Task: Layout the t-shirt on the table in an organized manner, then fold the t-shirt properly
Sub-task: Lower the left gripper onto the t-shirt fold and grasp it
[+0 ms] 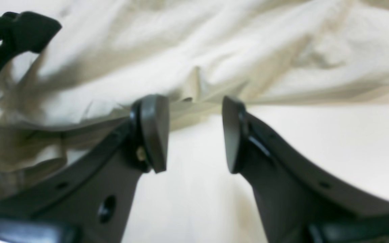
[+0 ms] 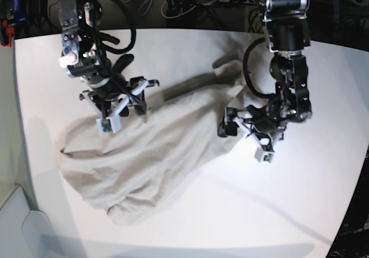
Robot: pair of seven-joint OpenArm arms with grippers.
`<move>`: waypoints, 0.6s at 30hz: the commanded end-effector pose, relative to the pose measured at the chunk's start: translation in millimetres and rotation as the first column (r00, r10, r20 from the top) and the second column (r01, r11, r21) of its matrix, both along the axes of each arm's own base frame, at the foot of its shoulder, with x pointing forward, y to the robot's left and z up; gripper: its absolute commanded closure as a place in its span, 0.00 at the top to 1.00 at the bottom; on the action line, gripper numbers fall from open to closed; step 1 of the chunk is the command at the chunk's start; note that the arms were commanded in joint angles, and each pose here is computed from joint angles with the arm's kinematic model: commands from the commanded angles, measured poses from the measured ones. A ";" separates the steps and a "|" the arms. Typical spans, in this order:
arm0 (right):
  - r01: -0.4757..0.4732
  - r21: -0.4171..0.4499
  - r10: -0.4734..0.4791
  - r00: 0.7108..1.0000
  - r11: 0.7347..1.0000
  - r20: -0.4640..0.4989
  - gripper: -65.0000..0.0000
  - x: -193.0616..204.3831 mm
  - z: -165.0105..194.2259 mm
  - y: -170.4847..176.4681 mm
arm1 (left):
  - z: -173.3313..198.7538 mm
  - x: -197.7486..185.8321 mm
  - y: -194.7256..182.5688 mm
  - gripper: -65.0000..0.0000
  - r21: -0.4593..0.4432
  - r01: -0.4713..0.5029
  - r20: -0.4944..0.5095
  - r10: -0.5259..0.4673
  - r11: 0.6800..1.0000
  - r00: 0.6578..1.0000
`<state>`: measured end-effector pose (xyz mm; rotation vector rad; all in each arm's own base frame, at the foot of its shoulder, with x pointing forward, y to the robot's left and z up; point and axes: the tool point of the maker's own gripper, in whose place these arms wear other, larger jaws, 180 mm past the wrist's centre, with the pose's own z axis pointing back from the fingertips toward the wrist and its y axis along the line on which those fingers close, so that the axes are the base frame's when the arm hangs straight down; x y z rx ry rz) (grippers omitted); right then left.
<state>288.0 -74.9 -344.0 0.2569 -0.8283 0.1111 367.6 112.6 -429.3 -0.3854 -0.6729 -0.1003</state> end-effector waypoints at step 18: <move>-0.001 0.020 0.000 0.998 1.000 0.068 0.40 8.3 19.1 3.9 | -40.2 -27.1 25.1 1.00 0.149 -0.031 -0.161 0.055 0.988 0.985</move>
